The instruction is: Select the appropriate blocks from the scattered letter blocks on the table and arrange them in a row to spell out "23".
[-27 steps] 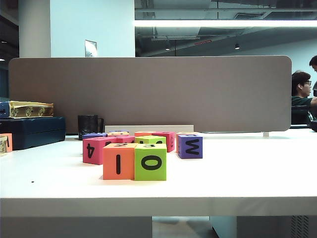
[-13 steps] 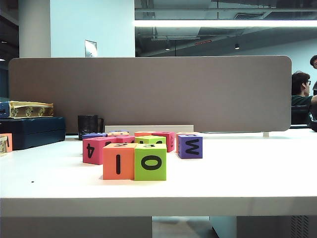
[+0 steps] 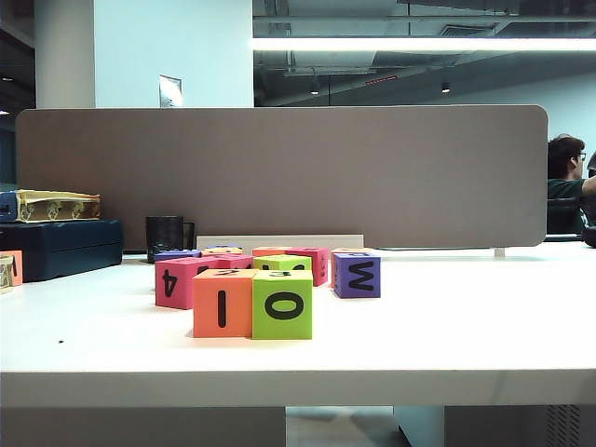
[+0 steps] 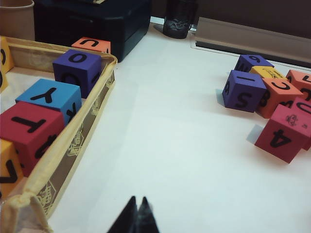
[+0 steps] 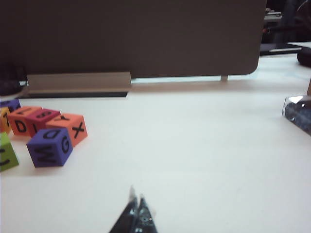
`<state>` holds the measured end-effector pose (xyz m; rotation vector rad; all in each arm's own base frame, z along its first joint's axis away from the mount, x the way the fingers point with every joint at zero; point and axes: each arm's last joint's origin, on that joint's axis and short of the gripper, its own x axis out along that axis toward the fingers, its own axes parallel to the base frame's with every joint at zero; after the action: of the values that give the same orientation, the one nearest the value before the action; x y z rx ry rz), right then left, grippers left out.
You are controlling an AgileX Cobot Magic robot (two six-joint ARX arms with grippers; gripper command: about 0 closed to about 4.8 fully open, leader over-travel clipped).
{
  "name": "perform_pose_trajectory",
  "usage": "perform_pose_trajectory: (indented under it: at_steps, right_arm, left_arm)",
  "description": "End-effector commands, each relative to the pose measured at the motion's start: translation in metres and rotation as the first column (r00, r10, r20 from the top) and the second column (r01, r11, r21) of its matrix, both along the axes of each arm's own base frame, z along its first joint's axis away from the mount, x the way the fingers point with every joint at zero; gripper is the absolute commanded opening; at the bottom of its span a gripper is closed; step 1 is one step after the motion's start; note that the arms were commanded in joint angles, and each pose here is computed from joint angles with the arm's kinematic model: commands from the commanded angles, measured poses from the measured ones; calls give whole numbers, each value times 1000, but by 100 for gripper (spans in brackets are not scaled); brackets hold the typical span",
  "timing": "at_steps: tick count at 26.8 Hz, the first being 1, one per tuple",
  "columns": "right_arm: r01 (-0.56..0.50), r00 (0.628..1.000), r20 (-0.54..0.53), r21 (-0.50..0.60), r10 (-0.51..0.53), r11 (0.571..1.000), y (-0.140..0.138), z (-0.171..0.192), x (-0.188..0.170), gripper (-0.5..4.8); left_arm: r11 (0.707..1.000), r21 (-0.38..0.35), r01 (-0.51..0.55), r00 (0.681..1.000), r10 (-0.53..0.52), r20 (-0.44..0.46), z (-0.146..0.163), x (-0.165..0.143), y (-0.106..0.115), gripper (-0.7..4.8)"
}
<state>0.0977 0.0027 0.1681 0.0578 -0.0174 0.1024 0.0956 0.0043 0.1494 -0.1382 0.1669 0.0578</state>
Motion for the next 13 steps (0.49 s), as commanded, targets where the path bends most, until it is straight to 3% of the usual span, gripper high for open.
perform_pose_trajectory:
  at_steps: [1,6,10,13]
  right_arm:
    - [23,1000,0,0,-23,1000,-1,-2,0,-1]
    - [113,990,-89,-7,-113,994,-3,-11,0,-1]
    - [107,975,-193,-18,-108,994,-3,-21,-2,-1]
    - [102,974,-201,-18,-104,995,-3,-22,-2,-1]
  left_arm:
    - [1000,-5,6,1000,-6,-5,0,0,0,-6]
    - [1000,-5,5,1000,-5,-5,0,0,0,-6]
    - [1000,-5,5,1000,-5,-5,0,0,0,-6]
    - [1000,-5,5,1000,-5,-5,0,0,0,-5]
